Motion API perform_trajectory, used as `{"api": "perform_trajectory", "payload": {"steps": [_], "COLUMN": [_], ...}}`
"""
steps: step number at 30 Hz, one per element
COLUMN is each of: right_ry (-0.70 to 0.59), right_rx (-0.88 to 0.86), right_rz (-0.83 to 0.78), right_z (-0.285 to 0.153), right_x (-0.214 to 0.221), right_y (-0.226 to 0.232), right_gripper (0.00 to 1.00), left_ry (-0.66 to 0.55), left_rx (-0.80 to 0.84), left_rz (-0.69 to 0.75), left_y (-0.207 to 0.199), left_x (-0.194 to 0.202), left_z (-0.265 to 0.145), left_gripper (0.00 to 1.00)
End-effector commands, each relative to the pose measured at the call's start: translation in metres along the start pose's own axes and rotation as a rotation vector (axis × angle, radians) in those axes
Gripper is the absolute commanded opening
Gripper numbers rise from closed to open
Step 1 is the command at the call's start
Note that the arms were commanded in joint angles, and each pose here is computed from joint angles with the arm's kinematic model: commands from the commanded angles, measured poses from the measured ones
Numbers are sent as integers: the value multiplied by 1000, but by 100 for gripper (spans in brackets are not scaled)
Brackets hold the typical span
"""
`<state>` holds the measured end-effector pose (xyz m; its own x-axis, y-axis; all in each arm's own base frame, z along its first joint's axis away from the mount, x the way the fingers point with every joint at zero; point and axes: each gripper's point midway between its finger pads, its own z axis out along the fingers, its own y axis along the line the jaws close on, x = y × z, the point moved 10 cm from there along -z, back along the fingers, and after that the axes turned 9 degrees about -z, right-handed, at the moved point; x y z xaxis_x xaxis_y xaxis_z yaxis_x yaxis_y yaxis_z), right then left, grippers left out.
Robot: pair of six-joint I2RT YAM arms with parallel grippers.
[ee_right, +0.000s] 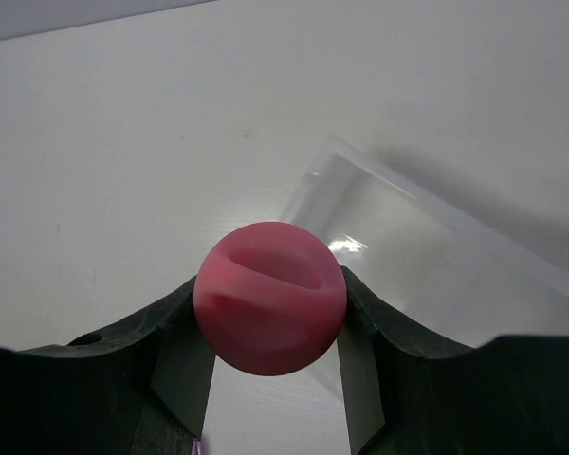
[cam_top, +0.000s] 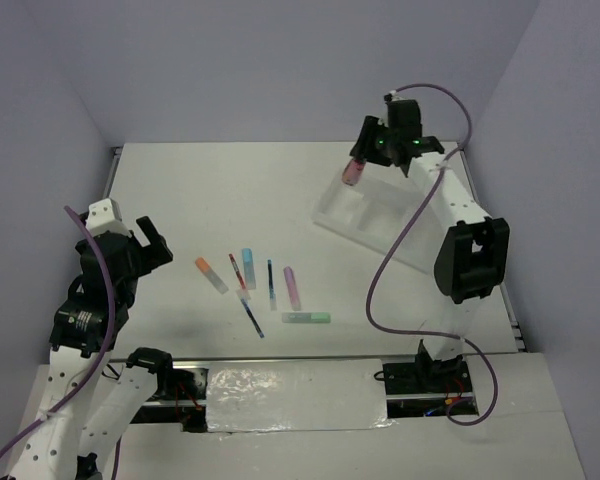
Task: Sort the stationery into containers
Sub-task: Place the stationery in the storage box.
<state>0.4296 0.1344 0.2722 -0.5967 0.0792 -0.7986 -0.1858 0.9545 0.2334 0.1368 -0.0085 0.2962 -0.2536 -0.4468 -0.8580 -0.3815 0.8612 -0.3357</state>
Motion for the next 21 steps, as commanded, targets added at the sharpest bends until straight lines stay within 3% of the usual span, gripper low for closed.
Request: {"api": "perform_trajectory", "payload": {"steps": [1, 7, 16, 19, 21], "right_ry": [106, 218, 237, 271, 284], "right_rx": [-213, -220, -207, -212, -206], "right_rz": [45, 135, 188, 184, 169], "right_z": [-24, -1, 25, 34, 37], "right_x": [-5, 7, 26, 29, 30], "right_y": [-6, -40, -44, -42, -39], "right_gripper": [0, 0, 0, 10, 26], "left_ry": [-24, -23, -24, -27, -27], "left_rx": [23, 17, 15, 15, 12], "left_rz": [9, 11, 11, 10, 9], "left_y": [-2, -2, -2, -1, -1], "left_x": [-3, -3, -2, -2, -3], "left_z": [3, 4, 3, 3, 3], "left_gripper": [99, 99, 99, 99, 99]}}
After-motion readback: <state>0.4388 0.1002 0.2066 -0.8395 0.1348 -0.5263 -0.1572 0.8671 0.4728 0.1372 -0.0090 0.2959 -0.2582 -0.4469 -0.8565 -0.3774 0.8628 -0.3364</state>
